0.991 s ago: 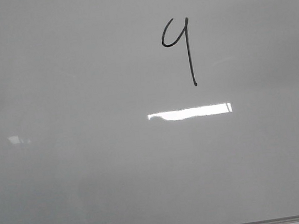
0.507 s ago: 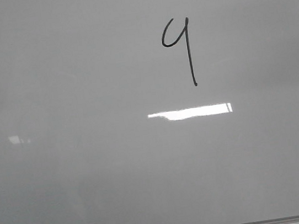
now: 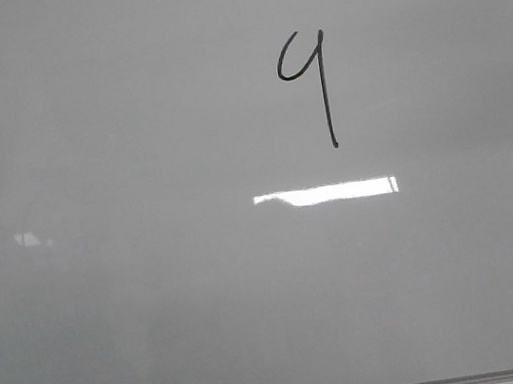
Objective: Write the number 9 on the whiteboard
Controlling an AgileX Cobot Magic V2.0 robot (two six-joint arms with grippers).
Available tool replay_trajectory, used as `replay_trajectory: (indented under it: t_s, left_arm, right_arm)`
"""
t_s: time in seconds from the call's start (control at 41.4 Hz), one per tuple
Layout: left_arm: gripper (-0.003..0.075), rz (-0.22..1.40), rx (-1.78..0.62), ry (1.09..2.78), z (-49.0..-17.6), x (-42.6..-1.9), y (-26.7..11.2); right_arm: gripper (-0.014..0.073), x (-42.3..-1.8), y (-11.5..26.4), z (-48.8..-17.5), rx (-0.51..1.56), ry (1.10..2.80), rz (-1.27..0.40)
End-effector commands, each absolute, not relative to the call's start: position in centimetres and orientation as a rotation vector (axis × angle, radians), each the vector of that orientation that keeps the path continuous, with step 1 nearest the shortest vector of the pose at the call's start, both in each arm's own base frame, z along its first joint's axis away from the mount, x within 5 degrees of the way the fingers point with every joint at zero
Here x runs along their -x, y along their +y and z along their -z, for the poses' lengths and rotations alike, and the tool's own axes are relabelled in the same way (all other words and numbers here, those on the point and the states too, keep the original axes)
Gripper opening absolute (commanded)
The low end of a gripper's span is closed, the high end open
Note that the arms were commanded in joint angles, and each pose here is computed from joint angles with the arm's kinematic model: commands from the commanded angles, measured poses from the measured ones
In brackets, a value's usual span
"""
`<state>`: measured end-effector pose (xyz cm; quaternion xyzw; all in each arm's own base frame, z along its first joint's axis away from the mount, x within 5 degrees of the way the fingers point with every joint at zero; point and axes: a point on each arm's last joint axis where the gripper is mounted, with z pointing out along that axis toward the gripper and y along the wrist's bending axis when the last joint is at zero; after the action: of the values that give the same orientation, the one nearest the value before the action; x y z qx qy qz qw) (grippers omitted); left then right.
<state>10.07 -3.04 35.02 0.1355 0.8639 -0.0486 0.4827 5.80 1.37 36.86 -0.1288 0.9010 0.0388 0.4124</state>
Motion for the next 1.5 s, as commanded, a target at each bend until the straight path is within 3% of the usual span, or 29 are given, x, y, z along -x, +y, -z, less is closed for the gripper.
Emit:
replay_trajectory:
  t_s: [0.0, 0.314, 0.628, 1.474]
  left_arm:
    - [-0.0019, 0.176, -0.221, 1.918, -35.5, -9.3, -2.4]
    - [-0.0019, 0.083, -0.031, 1.554, -28.4, -6.0, -0.4]
    - [-0.0019, 0.069, 0.065, 1.405, -21.7, -5.3, 0.0]
    - [-0.0019, 0.000, -0.007, 1.409, -21.7, -5.4, 0.0]
  right_arm:
    - [-0.0069, -6.1, 1.3, -37.9, 0.309, 2.195, -0.088]
    - [-0.0069, -6.1, 1.3, -37.9, 0.309, 2.195, -0.088]
    - [-0.0069, -6.1, 1.3, -37.9, 0.309, 2.195, -0.088]
    - [-0.0069, -6.2, 1.3, -37.9, 0.310, 2.197, -0.088]
